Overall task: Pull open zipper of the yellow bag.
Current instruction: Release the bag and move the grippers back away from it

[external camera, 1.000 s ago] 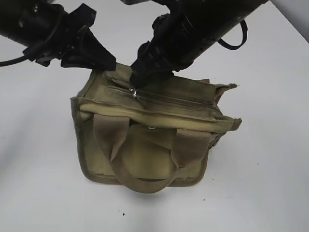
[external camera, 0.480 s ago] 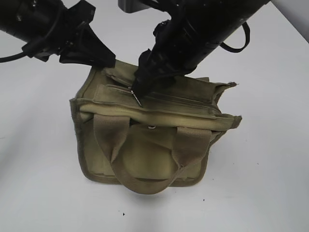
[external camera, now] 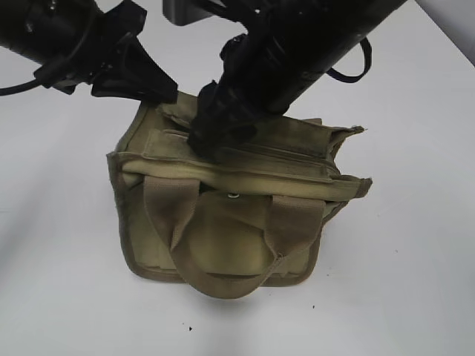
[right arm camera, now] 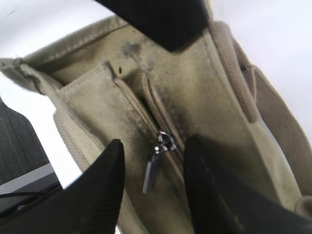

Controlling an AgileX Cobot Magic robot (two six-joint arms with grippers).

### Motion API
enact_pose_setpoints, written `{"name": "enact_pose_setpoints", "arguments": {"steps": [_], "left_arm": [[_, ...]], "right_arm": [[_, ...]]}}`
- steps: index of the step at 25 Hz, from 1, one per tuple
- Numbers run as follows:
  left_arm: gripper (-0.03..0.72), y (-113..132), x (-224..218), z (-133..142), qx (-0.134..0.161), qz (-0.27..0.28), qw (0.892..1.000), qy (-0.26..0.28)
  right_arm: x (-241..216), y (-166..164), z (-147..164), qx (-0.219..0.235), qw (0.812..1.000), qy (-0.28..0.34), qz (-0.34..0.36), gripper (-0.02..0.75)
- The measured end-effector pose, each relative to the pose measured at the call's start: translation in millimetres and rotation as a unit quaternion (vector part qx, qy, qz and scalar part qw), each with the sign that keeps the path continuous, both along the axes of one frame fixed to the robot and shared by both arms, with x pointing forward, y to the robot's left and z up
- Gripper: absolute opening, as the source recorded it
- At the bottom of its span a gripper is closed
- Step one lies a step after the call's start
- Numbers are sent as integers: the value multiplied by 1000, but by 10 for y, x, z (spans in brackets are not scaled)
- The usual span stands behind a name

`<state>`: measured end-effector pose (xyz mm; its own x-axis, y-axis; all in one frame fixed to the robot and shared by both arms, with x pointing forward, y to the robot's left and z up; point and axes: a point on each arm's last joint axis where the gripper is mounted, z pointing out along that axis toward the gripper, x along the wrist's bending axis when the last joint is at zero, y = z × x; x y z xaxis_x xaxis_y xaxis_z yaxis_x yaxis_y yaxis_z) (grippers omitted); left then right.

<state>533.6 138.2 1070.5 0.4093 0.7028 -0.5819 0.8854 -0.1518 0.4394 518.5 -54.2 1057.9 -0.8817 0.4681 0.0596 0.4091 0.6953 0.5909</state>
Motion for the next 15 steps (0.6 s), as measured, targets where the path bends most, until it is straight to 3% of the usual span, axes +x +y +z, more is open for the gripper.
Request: {"name": "enact_pose_setpoints", "arguments": {"steps": [6,15], "left_arm": [[20,0,-1,0,0,0,1000,0],[20,0,0,0,0,0,1000,0]], "right_arm": [[25,-13,-51,-47,998,-24,-34,322],[-7,40,-87,-55,998,-22,-34,369]]}}
